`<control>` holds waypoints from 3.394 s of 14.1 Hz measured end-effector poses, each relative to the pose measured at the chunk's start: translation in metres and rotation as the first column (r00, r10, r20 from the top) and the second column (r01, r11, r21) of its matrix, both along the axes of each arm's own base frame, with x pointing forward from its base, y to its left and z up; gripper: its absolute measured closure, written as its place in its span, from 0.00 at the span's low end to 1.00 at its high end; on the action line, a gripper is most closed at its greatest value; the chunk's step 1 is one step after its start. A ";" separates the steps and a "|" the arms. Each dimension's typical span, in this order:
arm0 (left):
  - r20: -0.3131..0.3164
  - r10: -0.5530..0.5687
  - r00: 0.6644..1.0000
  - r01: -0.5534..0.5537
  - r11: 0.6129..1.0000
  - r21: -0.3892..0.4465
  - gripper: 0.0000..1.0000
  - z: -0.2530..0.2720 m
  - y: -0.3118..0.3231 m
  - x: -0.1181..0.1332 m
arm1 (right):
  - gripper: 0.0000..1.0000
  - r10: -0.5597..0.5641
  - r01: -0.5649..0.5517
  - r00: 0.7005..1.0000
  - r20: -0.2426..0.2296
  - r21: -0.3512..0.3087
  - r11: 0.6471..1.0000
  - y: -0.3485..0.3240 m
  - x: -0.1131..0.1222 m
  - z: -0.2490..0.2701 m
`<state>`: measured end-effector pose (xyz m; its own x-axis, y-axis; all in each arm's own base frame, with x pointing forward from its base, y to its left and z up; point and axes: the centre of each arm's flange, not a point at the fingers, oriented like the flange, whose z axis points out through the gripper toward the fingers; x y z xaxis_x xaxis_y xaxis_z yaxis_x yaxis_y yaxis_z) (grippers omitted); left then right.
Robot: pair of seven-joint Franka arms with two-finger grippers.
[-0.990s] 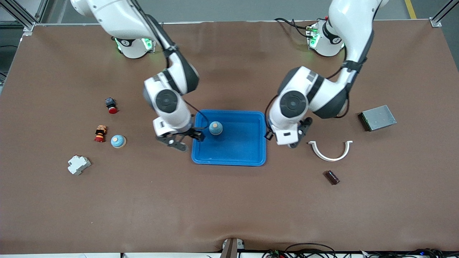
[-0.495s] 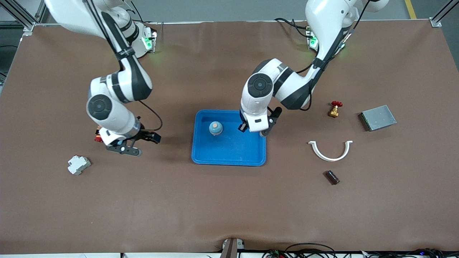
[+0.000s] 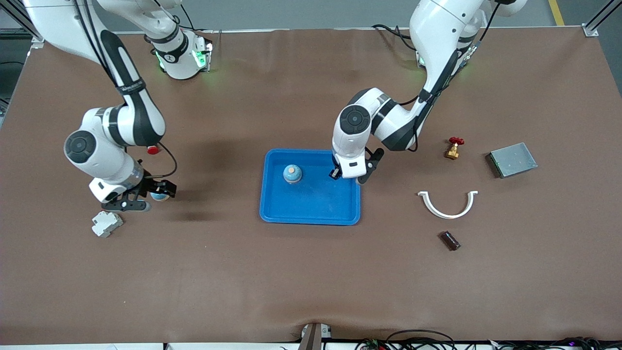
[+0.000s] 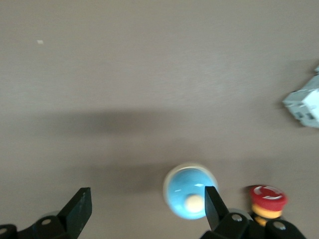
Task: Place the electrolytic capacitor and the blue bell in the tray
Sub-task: 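Lower the capacitor into the tray while the right gripper reaches the second bell, then grasp the second bell with the right gripper while the left gripper reaches a capacitor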
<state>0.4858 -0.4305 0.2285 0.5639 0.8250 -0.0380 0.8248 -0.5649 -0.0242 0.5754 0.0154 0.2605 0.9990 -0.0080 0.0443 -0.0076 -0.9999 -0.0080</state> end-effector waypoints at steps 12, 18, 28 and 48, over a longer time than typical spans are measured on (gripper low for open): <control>-0.024 -0.020 1.000 0.021 0.999 0.029 0.66 -0.037 0.001 -0.006 | 0.00 0.020 -0.020 0.998 0.052 -0.016 1.000 -0.050 -0.029 -0.051; -0.015 -0.022 1.000 0.022 0.999 0.024 0.66 -0.034 -0.001 -0.004 | 0.00 -0.015 0.015 0.999 0.046 -0.007 1.000 -0.041 -0.038 -0.071; 0.010 -0.023 1.000 0.023 1.000 0.005 0.00 -0.018 -0.009 0.006 | 0.00 -0.037 0.037 0.999 0.032 -0.001 0.999 -0.029 -0.043 -0.086; -0.037 -0.432 0.901 0.432 0.887 0.164 0.00 0.076 0.234 0.160 | 0.33 -0.276 0.277 0.960 -0.042 0.025 0.961 0.126 0.011 0.004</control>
